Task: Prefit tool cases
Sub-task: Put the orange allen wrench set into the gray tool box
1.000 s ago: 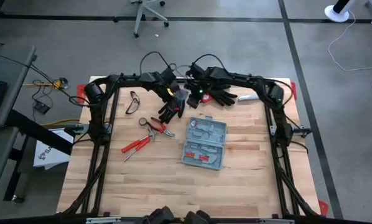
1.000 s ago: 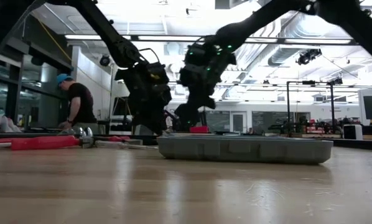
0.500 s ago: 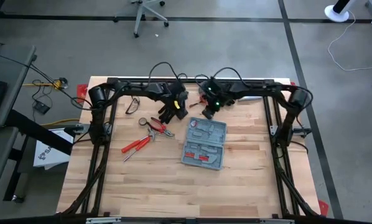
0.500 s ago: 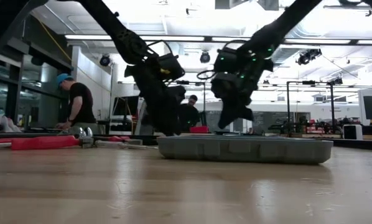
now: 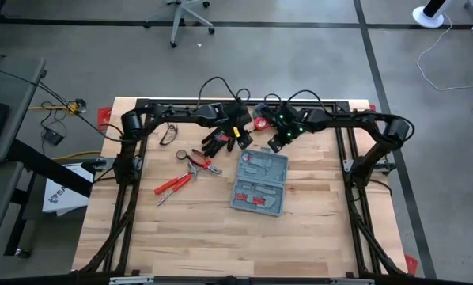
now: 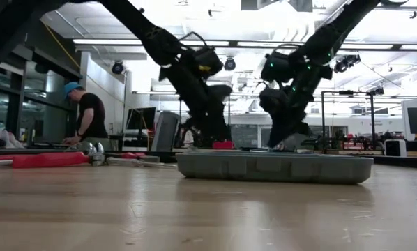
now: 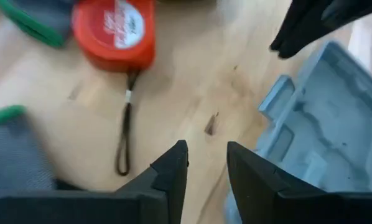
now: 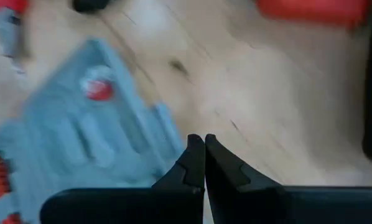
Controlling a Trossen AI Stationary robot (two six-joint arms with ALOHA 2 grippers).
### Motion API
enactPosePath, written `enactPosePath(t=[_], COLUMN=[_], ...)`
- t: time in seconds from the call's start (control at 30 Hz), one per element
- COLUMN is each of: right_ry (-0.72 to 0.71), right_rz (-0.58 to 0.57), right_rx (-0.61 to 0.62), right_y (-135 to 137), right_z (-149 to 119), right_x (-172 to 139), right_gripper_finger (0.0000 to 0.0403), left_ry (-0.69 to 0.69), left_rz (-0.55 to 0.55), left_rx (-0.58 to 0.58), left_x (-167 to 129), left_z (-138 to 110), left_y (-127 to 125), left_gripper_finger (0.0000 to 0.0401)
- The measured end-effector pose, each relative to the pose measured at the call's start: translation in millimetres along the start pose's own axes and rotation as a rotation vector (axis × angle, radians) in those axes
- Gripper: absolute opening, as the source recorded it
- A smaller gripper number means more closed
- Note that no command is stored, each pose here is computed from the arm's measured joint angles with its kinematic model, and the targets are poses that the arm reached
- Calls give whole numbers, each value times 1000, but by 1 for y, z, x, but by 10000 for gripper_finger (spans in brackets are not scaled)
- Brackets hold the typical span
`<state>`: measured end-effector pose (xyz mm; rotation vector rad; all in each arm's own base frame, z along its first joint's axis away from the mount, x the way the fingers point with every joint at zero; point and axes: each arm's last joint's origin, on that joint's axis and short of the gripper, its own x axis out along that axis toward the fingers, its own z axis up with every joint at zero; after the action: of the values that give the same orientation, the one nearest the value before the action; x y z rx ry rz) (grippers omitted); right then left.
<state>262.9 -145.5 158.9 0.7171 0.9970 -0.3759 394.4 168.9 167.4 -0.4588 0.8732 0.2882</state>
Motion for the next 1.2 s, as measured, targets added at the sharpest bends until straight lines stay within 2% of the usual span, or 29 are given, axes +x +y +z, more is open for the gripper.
enactPosePath(t=[0.17, 0.2, 0.33, 0.5, 0.6, 0.73, 0.93, 1.07, 1.2], right_ry=[73, 82, 127, 135, 119, 67, -36, -79, -36], right_rz=[20, 33, 66, 135, 127, 104, 131, 134, 131], right_rx=[31, 34, 24, -35, -41, -38, -61, -126, -195], right_y=[-5, -4, 8, 32, 37, 32, 27, 32, 40], right_z=[-19, -22, -33, -40, -41, -28, 5, 29, 54], right_x=[11, 12, 18, 24, 25, 20, 4, -5, 6], right_gripper_finger=[0, 0, 0, 0, 0, 0, 0, 0, 0], left_ry=[94, 118, 151, 315, 333, 283, 209, 216, 260], left_rz=[-84, -56, -119, -193, -209, -208, -80, -57, -63], left_rx=[-16, -8, 17, -9, -12, -8, -12, -54, -133], left_x=[29, 31, 24, 23, 18, 0, -30, -42, -45], left_z=[-6, -7, -6, -23, -24, -14, 1, 2, -10], left_y=[-4, -7, -20, -26, -29, -28, -6, 15, 41], left_gripper_finger=[92, 91, 85, 76, 69, 58, 47, 47, 47])
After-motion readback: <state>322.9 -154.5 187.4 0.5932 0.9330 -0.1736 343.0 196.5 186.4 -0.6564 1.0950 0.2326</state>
